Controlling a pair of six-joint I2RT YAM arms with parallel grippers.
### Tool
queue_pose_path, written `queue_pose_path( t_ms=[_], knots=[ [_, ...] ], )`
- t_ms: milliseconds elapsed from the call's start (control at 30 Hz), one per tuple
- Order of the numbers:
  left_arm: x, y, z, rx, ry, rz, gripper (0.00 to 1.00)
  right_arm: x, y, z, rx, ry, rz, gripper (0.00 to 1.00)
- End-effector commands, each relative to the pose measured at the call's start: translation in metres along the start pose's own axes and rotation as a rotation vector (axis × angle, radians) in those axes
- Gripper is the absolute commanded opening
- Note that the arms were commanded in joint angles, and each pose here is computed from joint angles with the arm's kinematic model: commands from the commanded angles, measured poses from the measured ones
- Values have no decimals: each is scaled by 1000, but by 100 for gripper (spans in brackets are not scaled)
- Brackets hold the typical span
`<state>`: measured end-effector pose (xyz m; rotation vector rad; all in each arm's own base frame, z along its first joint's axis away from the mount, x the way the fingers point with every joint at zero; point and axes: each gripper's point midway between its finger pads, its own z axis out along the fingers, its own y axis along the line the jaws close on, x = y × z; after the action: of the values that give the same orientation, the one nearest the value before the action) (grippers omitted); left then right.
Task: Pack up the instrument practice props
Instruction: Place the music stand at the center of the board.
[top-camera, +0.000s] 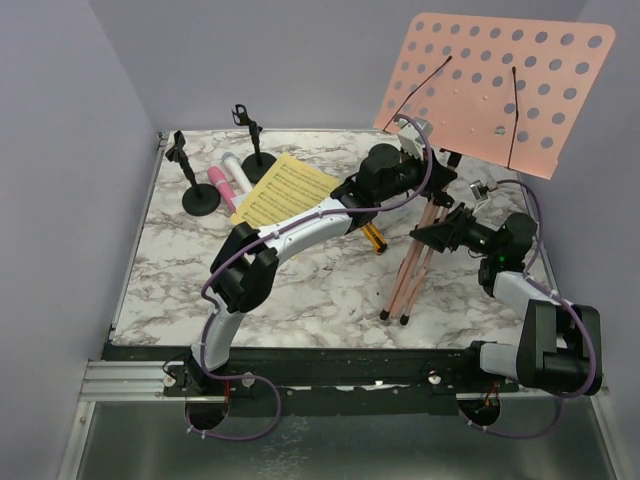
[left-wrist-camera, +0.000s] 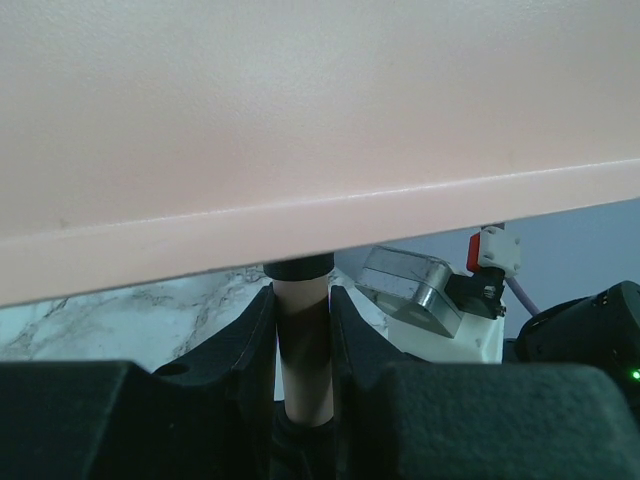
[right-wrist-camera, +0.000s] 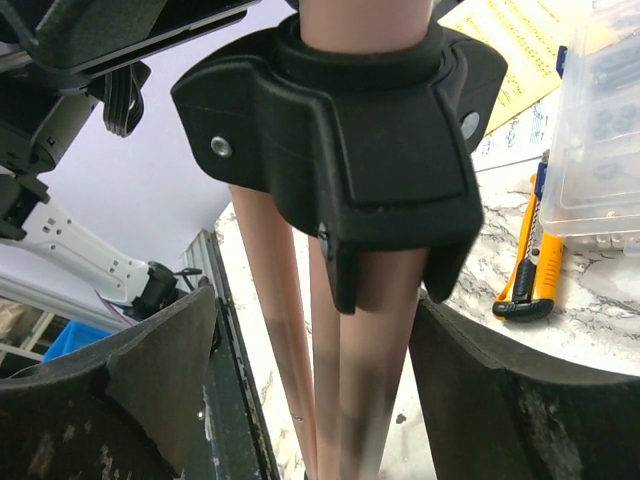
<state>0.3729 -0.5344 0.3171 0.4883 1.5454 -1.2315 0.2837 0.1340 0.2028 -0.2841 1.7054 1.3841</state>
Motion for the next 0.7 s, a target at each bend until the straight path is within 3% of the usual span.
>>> queue_pose_path(
  t_ms=[0, 667],
  knots=[
    [-120, -50, -14, 159, -310, 59, 0, -6, -5, 3, 24, -43, -5, 78],
    [-90, -8, -9, 120, -241, -5, 0, 0, -33, 5, 107, -63, 93, 80]
  ],
)
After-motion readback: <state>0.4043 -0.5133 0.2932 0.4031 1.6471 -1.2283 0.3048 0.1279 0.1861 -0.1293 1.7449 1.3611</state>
